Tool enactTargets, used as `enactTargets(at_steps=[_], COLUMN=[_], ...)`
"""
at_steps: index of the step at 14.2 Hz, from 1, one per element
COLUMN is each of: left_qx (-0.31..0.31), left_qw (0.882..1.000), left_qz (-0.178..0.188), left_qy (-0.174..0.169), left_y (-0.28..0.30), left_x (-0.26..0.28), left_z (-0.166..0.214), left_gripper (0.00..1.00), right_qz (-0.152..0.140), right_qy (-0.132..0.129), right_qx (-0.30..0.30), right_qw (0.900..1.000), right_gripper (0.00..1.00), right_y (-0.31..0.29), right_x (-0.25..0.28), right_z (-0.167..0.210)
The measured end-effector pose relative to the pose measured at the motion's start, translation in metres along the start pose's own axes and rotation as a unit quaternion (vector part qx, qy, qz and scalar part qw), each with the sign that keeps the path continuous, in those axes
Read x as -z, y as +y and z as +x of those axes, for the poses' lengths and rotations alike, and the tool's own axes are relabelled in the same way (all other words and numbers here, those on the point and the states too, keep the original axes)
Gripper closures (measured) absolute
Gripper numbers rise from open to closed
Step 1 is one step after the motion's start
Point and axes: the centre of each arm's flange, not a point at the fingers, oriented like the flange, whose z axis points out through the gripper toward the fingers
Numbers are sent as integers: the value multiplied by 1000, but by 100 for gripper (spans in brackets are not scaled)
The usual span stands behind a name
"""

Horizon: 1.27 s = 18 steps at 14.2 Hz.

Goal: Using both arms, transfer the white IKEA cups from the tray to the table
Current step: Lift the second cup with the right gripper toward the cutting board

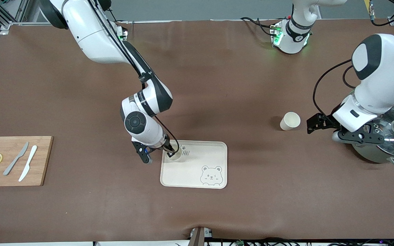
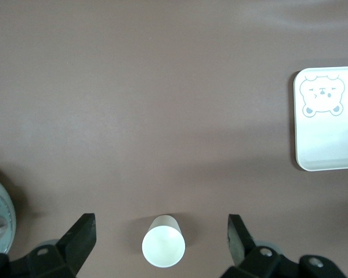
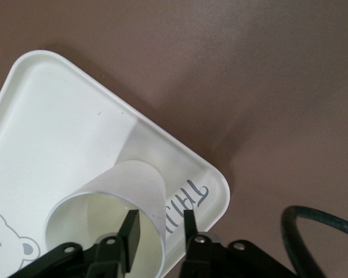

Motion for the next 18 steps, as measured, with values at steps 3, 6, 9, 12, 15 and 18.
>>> enactTargets(at_steps=[3,6,9,12,15,18], left_qx=[5,9,12,7,5,9], left_qw=[1000,1000,1000,1000,1000,1000], left_qz=[0,-6,-11,-7,-3,-2], left_qy=[-7,-4,-3,0,-7,-3], left_y=[-7,-3,7,10,11,5], left_x=[26,47,62,84,95,101], left_z=[2,4,5,5,3,3], left_gripper=[0,0,0,0,0,0], right_qz=[1,3,4,-9,-28,-57], right_qy=[0,0,2,7,3,-9], right_qx=[0,1,2,7,27,60], right_qw=[1000,1000,1000,1000,999,996], right_gripper=[83,97,97,97,97,97], right_y=[-1,-2,-3,-8,-12,-1], right_x=[1,3,5,18,49,80], right_z=[-1,-1,-1,7,27,59])
